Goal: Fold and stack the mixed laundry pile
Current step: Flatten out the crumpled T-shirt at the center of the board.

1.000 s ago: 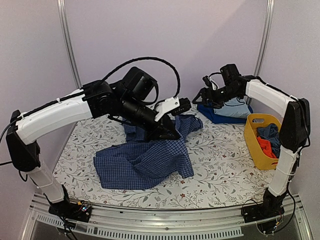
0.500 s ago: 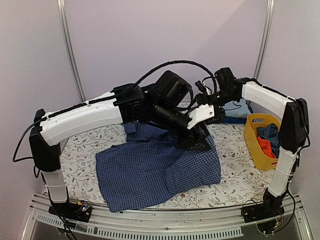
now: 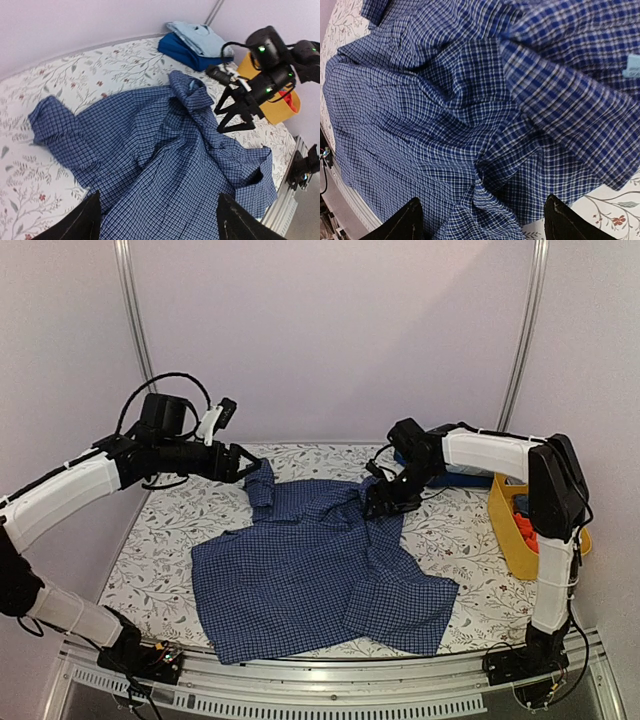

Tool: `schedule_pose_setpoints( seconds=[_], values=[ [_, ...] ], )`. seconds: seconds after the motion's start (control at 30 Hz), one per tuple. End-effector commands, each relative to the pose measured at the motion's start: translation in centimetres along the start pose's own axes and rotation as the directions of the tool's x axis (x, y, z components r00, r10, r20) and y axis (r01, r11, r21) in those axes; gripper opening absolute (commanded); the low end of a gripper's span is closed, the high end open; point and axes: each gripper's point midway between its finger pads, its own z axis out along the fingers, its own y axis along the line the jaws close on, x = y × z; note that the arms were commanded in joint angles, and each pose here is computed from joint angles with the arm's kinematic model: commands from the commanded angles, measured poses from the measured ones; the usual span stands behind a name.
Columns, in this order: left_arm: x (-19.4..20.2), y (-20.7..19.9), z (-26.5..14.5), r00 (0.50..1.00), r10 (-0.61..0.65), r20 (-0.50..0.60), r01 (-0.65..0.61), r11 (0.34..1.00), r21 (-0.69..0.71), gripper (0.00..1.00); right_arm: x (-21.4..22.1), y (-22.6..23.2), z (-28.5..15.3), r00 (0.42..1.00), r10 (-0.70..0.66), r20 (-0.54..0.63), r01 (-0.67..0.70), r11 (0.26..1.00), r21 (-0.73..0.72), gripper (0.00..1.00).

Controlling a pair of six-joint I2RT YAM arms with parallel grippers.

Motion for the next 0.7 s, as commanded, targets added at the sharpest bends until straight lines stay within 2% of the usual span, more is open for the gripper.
schedule_pose_setpoints(
  seconds=[0.0,0.07,0.1,0.2,0.4,0.47,0.57,0.67],
  values=[
    [6.6,7.5,0.2,0.929,-0.360,-0.086,0.344,0.926,-0.157,0.80,-5.5,-1.3,-2.4,0.990,-0.023,0.140,0.004,0.991,0.132,0.84],
    [8.9,9.8,0.2,0.893,-0.436,-0.111,0.411,0.891,-0.194,0.83,-6.7,-2.2,-2.2,0.988,-0.017,0.152,-0.011,0.983,0.182,0.87],
    [9.5,10.4,0.3,0.883,-0.453,-0.119,0.427,0.883,-0.194,0.88,-7.3,-2.4,-2.2,0.987,-0.017,0.161,-0.015,0.980,0.196,0.89],
    [9.7,11.8,1.1,0.883,-0.454,-0.121,0.424,0.881,-0.208,0.98,-8.2,-2.9,-0.7,0.989,-0.016,0.150,-0.014,0.981,0.195,0.90],
    [6.9,13.2,6.0,0.882,-0.456,-0.119,0.436,0.885,-0.163,1.00,-7.7,-3.9,3.0,0.996,0.024,0.083,-0.039,0.983,0.180,0.90],
    [7.0,13.7,8.3,0.882,-0.449,-0.140,0.421,0.887,-0.190,1.00,-6.8,-4.6,3.9,0.998,0.045,0.052,-0.054,0.979,0.198,0.88],
    [7.5,14.1,12.0,0.879,-0.437,-0.189,0.393,0.890,-0.231,1.00,-5.6,-5.4,4.4,0.998,0.063,0.018,-0.065,0.970,0.232,0.77],
    [8.5,14.6,15.0,0.875,-0.422,-0.238,0.348,0.889,-0.298,1.00,-4.5,-6.2,3.5,0.997,0.078,0.005,-0.076,0.956,0.284,0.52]
  ],
)
